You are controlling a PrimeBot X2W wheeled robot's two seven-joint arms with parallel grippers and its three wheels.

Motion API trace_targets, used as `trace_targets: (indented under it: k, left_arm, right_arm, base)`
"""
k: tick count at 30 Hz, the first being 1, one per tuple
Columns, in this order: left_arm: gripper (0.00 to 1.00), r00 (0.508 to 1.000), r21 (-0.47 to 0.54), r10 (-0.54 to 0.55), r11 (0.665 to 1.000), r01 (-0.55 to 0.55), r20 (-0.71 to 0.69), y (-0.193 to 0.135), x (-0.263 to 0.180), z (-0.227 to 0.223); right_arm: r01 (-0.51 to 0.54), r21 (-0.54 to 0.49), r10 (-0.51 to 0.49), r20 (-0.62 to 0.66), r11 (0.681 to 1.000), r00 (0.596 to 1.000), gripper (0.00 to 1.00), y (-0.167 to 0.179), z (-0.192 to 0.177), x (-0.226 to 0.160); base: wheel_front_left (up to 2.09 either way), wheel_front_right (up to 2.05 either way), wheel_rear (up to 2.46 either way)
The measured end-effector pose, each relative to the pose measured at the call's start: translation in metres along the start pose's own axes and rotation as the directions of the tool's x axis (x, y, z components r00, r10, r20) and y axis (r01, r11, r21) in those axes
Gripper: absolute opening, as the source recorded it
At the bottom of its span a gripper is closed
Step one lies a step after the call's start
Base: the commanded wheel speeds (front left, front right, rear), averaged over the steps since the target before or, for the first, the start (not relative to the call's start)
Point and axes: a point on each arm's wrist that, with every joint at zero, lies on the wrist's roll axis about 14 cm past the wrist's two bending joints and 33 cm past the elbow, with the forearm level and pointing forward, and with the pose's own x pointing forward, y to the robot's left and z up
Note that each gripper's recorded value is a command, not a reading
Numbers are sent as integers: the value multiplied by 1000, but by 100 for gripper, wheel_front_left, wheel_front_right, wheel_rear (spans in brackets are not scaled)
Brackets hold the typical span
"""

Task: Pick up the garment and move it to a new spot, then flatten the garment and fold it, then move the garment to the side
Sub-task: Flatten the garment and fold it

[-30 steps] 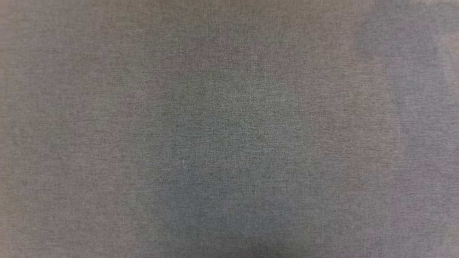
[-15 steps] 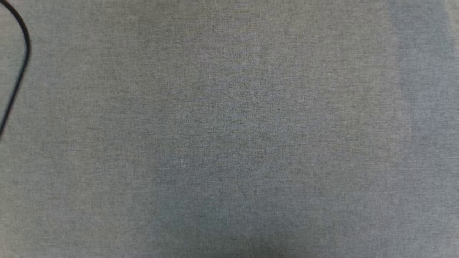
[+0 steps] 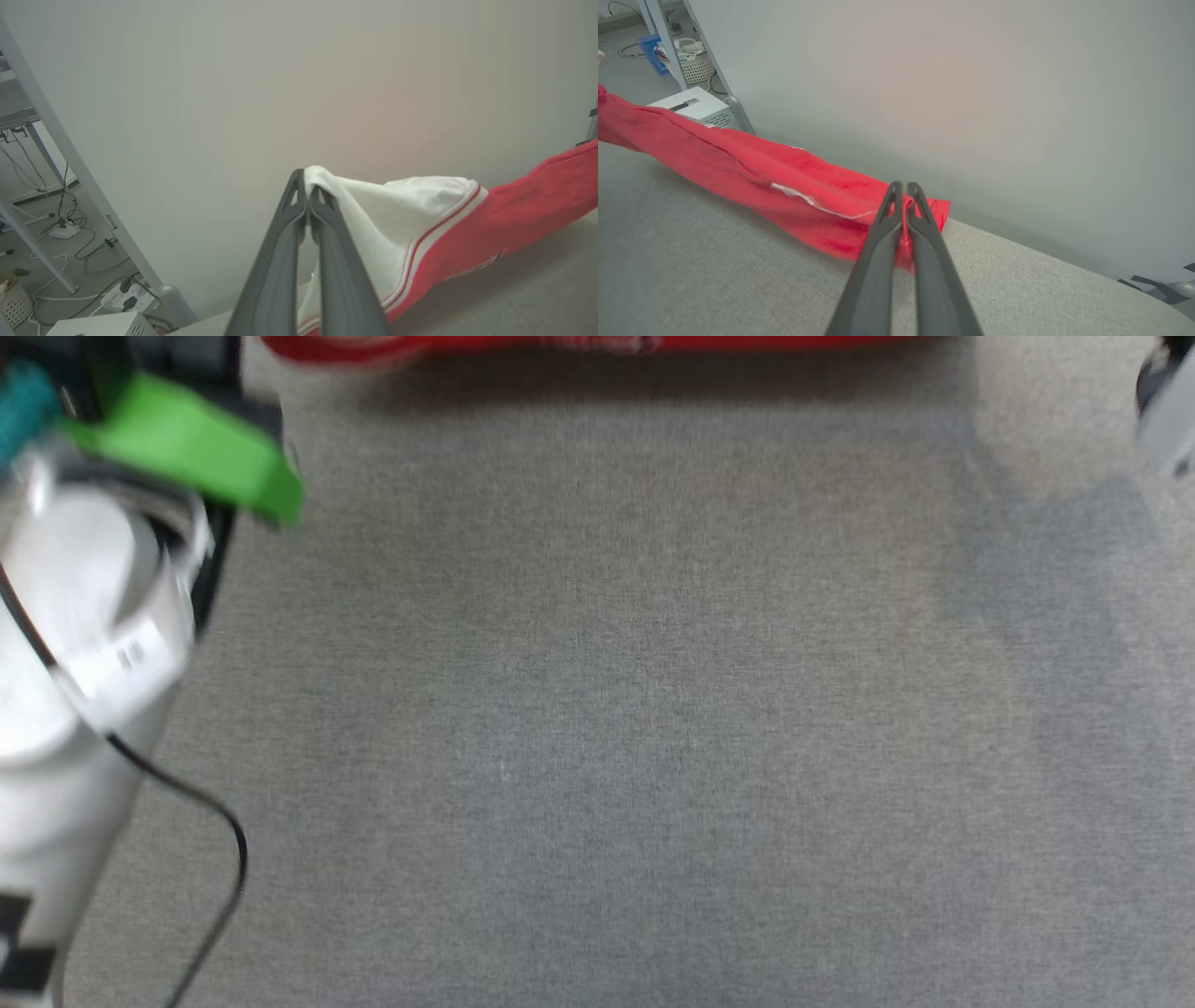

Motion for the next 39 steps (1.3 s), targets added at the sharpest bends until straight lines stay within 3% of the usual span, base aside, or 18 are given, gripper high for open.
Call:
trace_targets:
  k: [5,15,25,31,35,39]
  left_arm:
    - [0,990,-29,14,999,-18,-139,-15,-75,-24]
    - [0,915,-155,40,982,-111,-402,-61,-206,-58]
    - [0,795,-313,-36,929,-196,-606,-109,-297,-76]
    - [0,687,-417,-173,885,-206,-706,-149,-339,-90]
    - [0,700,-419,-170,886,-199,-693,-149,-337,-88]
    - [0,755,-383,-131,908,-169,-643,-136,-316,-81]
  right_arm:
    - [-22,4,22,-79,1000,997,0,12,-31,-49]
    - [-30,141,63,-236,990,970,0,57,-111,-143]
    - [45,255,58,-381,966,923,0,83,-175,-234]
    - [72,289,72,-458,954,886,0,92,-193,-270]
    - [82,305,73,-466,949,882,0,92,-192,-275]
    - [80,318,72,-439,945,896,0,90,-182,-264]
  base:
    - [0,0,0]
    - [0,0,0]
    - [0,0,0]
    - [0,0,0]
    - [0,0,0]
    - [0,0,0]
